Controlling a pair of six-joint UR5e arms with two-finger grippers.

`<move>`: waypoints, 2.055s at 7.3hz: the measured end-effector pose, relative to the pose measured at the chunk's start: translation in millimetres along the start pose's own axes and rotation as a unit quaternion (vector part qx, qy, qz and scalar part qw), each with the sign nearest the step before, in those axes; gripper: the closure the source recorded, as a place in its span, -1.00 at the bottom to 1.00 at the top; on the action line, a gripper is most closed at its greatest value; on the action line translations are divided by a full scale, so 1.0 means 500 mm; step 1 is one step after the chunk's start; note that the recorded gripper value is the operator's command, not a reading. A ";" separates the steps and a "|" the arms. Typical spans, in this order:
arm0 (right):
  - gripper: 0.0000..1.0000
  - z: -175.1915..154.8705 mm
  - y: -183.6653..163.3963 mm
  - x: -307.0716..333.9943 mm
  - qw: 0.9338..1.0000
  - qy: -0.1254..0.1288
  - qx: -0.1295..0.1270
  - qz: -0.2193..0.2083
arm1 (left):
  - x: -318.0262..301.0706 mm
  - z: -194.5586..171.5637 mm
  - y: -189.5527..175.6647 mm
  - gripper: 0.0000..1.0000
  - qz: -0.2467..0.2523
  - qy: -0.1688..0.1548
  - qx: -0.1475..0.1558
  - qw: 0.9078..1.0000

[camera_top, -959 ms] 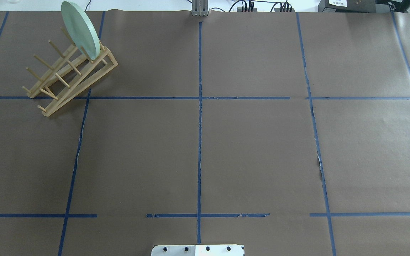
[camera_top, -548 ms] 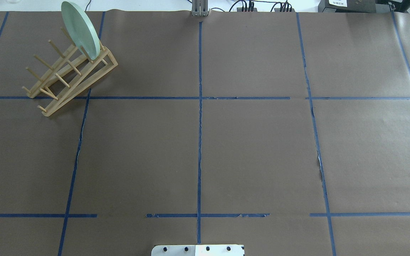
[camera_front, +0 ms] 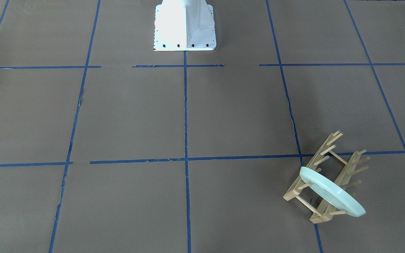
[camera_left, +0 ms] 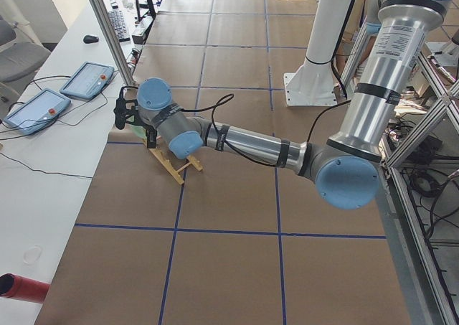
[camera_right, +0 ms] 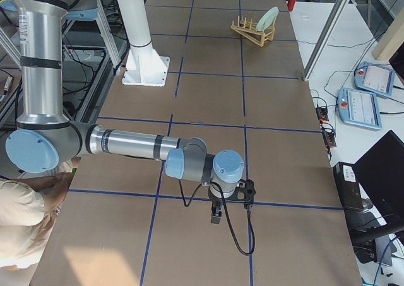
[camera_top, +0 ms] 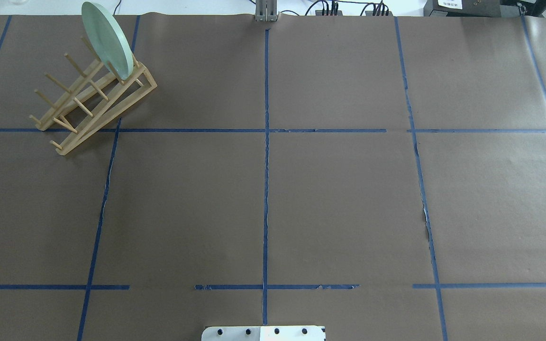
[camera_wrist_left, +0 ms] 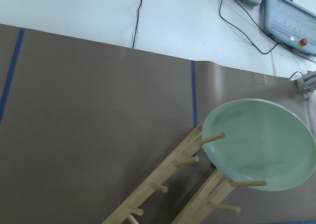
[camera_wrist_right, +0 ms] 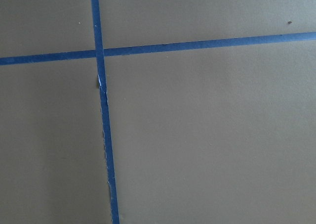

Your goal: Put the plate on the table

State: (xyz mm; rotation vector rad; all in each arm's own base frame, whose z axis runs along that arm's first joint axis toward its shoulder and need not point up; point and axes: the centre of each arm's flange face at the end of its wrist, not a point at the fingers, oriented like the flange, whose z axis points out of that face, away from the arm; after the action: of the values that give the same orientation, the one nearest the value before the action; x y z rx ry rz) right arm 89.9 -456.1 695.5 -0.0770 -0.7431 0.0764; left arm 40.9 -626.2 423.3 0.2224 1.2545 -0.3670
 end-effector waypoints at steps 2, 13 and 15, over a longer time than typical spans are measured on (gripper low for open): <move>-1.00 0.000 0.000 0.000 1.000 0.000 0.000 0.000 | 0.060 0.083 -0.006 -1.00 -0.108 0.043 0.029 0.993; -1.00 0.000 0.000 0.000 1.000 0.000 0.000 0.000 | 0.172 0.338 0.020 -0.56 -0.296 0.157 0.095 0.937; -1.00 -0.001 0.000 0.000 1.000 0.000 0.000 0.000 | 0.182 0.353 0.001 -0.02 -0.302 0.154 0.107 0.935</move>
State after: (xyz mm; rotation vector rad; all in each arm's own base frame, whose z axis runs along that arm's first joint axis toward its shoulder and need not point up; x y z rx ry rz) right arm 89.9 -456.2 695.1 -0.0763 -0.7431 0.0762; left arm 221.0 -702.9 389.8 0.0723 1.5844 -1.0354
